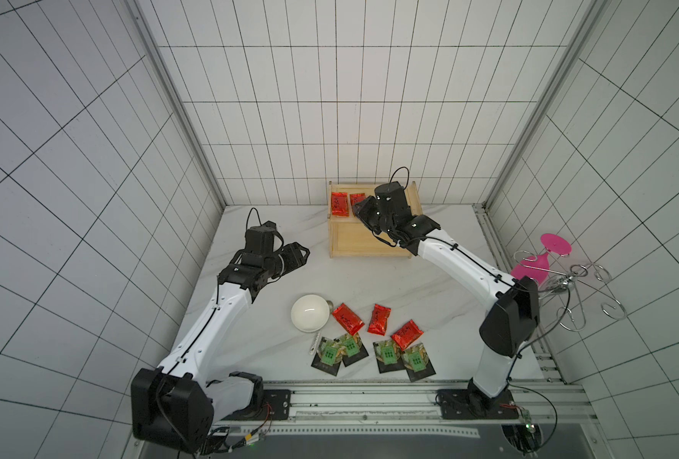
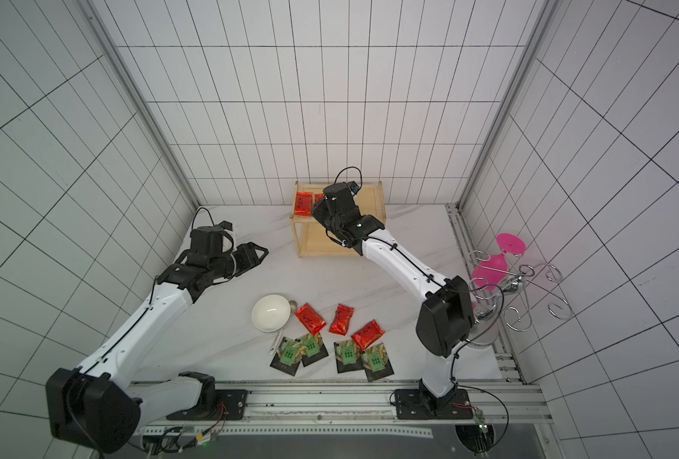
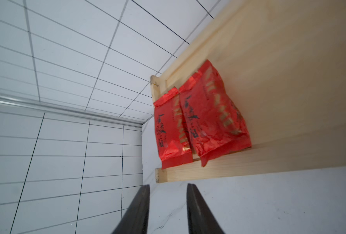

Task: Place the tea bags on the shelf by color
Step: Place the tea bag on the shelf.

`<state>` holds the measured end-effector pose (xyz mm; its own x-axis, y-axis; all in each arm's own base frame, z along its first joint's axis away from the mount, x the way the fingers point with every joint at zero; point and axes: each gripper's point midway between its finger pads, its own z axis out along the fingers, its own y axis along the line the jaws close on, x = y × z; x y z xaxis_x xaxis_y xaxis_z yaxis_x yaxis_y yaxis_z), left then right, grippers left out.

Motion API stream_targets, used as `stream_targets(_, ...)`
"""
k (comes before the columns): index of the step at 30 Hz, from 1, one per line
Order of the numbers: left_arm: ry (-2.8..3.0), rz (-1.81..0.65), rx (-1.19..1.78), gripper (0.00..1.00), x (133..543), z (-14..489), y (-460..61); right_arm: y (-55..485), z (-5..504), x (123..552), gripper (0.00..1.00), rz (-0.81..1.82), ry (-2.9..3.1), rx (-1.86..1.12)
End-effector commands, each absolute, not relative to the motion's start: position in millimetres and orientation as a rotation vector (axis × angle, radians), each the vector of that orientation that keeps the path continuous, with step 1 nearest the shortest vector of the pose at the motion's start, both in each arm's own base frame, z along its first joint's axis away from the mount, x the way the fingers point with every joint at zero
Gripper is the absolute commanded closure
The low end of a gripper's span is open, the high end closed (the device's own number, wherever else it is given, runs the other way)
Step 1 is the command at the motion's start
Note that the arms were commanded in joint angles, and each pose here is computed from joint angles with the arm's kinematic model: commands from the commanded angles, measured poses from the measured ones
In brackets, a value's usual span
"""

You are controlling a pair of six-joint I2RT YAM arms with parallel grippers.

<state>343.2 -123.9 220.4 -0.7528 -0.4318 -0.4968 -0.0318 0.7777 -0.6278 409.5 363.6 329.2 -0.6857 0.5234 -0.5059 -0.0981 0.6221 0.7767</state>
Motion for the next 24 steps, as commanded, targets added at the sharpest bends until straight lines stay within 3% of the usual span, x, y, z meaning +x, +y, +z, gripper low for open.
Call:
stream_targets(1,2.307,-0.909,-0.326,0.4,348.1,228.2,-139.9,356.5,354.4,400.0,0.68,0.956,2.056,-0.004)
stream_targets(11,2.314,-0.88,-0.272,0.39,361.9,239.8,-158.7,332.0,331.3,450.3,0.57,0.922,2.073,-0.242)
stream_targets(17,2.315,-0.885,-0.278,0.39,366.5,237.7,-160.3,336.0,305.9,467.5,0.46,1.01,2.128,-0.23)
stream_targets(24,2.336,-0.896,-0.272,0.39,367.6,231.0,-163.1,342.4,290.9,478.2,0.43,1.078,2.143,-0.197)
